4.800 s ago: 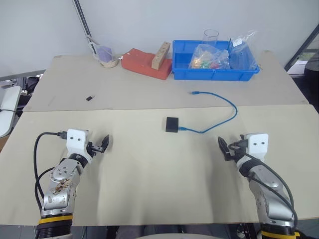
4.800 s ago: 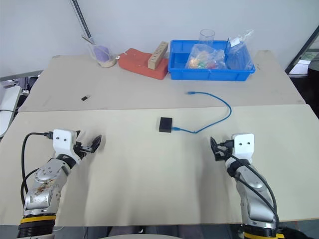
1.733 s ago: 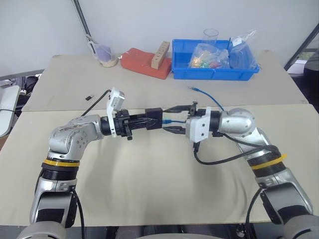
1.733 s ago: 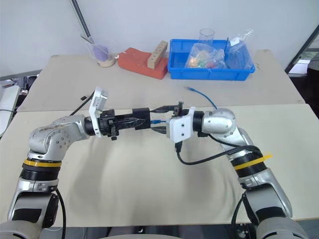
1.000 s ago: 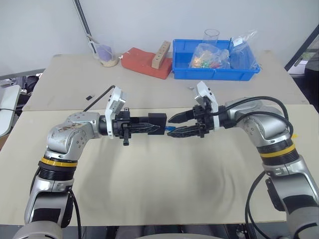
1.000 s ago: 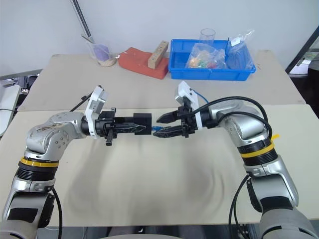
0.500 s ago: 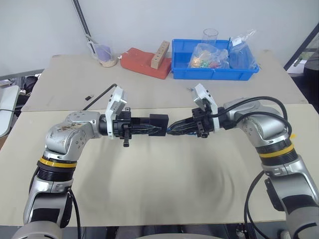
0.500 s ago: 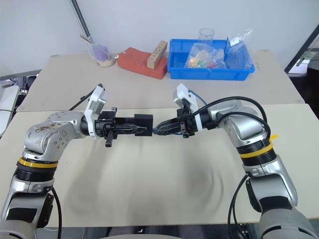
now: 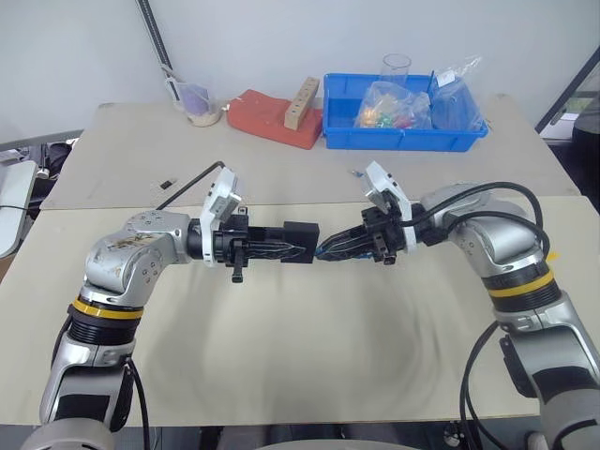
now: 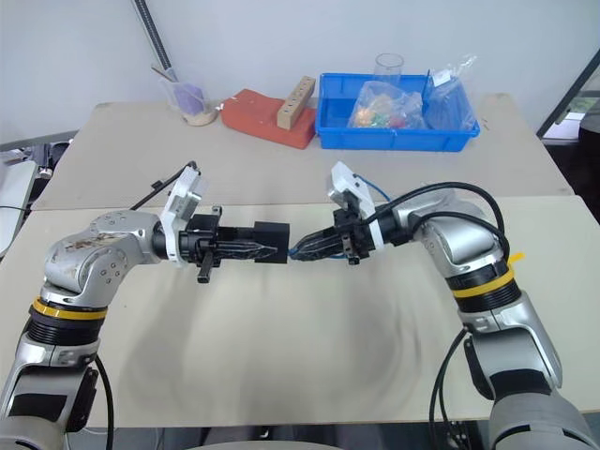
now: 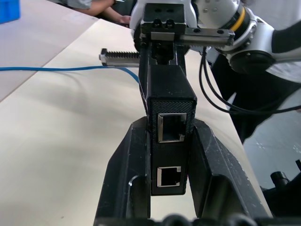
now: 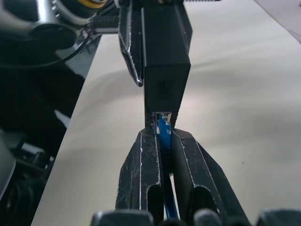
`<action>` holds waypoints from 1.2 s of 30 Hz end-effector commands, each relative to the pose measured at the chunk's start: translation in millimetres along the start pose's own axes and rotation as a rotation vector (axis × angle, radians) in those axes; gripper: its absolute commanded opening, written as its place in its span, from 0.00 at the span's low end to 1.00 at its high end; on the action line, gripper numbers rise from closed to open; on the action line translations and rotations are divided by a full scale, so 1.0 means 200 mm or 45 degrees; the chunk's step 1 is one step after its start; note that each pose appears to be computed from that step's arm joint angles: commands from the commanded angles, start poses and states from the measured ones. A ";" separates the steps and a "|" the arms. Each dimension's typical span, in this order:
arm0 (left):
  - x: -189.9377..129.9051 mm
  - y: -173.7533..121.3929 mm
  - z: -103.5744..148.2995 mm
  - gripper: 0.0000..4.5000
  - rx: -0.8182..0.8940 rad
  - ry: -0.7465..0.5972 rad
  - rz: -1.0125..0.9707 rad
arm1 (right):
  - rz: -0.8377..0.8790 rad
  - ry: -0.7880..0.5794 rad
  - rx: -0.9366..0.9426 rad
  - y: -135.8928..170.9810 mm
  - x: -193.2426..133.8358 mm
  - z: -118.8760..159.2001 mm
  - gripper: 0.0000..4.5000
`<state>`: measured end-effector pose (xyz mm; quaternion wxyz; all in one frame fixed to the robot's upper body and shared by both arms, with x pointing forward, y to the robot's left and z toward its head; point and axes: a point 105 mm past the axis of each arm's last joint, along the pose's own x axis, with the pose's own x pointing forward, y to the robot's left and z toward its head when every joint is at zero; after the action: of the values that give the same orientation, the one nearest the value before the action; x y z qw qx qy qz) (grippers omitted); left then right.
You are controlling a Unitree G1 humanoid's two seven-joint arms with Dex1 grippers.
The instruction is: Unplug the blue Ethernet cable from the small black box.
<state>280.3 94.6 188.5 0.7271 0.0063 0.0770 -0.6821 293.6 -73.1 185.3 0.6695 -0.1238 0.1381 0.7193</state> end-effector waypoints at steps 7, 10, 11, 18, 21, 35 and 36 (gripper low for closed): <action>-0.23 0.07 -0.03 0.12 0.110 0.037 0.308 | -0.349 0.204 0.091 -0.07 -0.11 -0.42 0.00; -0.23 0.08 -0.05 0.12 0.112 0.016 0.351 | -0.371 0.190 0.079 -0.07 -0.11 -0.41 0.00; -0.23 0.08 -0.05 0.12 0.117 0.008 0.367 | -0.383 0.199 0.060 -0.08 -0.11 -0.41 0.00; -0.19 0.14 -0.10 0.12 0.191 -0.052 0.485 | -0.460 0.311 -0.145 -0.11 -0.09 -0.50 0.22; -0.17 0.18 -0.13 0.12 0.193 -0.102 0.549 | -0.457 0.278 -0.156 -0.09 -0.09 -0.48 0.44; -0.07 0.42 -0.35 0.12 0.272 -0.189 0.913 | -0.659 -0.223 -0.078 0.04 -0.17 0.09 0.99; -0.06 0.42 -0.36 0.12 0.271 -0.193 0.922 | -0.679 -0.222 -0.074 0.04 -0.17 0.09 0.99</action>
<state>350.9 121.1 97.4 0.9187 0.0365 -0.0240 -0.3925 289.8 -98.1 203.4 0.8307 -0.1130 0.0389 0.5437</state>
